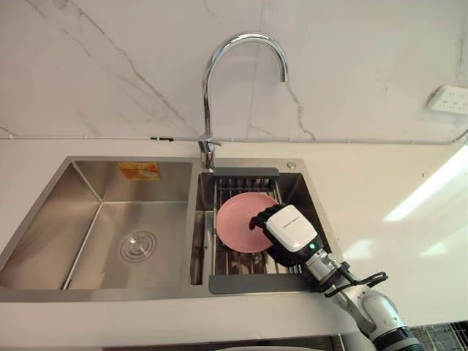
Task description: Walk over to the sink, pick up the cup, carry it to the dishwasher, place the cup inside the dishwasher, then close the dishwasher door
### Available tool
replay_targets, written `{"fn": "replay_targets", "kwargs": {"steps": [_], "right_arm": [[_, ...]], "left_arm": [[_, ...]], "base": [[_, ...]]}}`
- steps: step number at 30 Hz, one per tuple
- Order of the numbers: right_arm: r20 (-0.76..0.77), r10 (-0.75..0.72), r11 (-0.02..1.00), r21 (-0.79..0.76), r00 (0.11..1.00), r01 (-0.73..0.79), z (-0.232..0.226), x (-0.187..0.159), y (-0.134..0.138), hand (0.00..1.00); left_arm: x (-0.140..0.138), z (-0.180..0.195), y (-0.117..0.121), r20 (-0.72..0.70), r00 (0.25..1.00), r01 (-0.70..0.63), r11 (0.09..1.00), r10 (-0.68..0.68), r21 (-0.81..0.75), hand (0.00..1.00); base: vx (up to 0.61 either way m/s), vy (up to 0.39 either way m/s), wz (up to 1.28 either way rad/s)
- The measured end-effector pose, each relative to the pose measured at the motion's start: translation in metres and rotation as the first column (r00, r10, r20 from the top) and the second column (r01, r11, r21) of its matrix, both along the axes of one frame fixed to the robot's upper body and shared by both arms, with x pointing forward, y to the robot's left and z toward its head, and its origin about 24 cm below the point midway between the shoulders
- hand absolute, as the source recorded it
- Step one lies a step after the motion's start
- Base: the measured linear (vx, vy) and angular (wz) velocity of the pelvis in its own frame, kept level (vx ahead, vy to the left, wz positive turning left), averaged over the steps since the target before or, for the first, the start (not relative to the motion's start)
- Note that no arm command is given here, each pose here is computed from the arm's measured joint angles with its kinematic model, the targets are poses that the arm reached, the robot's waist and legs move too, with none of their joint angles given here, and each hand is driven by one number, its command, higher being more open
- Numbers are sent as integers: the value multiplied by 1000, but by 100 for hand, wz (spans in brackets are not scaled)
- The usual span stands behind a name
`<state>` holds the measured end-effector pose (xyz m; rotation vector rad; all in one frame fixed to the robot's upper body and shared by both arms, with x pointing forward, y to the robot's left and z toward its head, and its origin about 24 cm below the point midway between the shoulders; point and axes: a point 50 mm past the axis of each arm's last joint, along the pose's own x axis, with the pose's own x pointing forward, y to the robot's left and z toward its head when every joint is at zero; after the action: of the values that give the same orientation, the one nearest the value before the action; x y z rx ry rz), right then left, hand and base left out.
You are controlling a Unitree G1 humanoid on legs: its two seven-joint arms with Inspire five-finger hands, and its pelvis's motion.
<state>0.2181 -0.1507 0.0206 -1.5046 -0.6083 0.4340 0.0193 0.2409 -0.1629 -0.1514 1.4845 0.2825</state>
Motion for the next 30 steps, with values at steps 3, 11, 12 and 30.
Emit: {"fn": "replay_targets", "kwargs": {"steps": [3,11,12,30], "right_arm": [[9,7,1000,-12,1000,-7,1,4,-3,0],[-26,-38,999,31,999,39,4,8,-10,0],[-43,-58,997,55,997,60,6,9,-12,0],[160,-177,934,338,971,114,103,35,-33,100]], "left_arm": [[-1,0,0,-2,1000,0,1000,0,0,100],[0,-1,-2,5,1000,-1,1000,1,-5,100],[-1,-1,-3,5,1000,-4,1000,4,-8,100],[-13,-2,-9,1,1000,-28,999,28,-19,100]], "base": [[0,5,1],[-4,12,3],[0,0,0],[6,11,-2]]}}
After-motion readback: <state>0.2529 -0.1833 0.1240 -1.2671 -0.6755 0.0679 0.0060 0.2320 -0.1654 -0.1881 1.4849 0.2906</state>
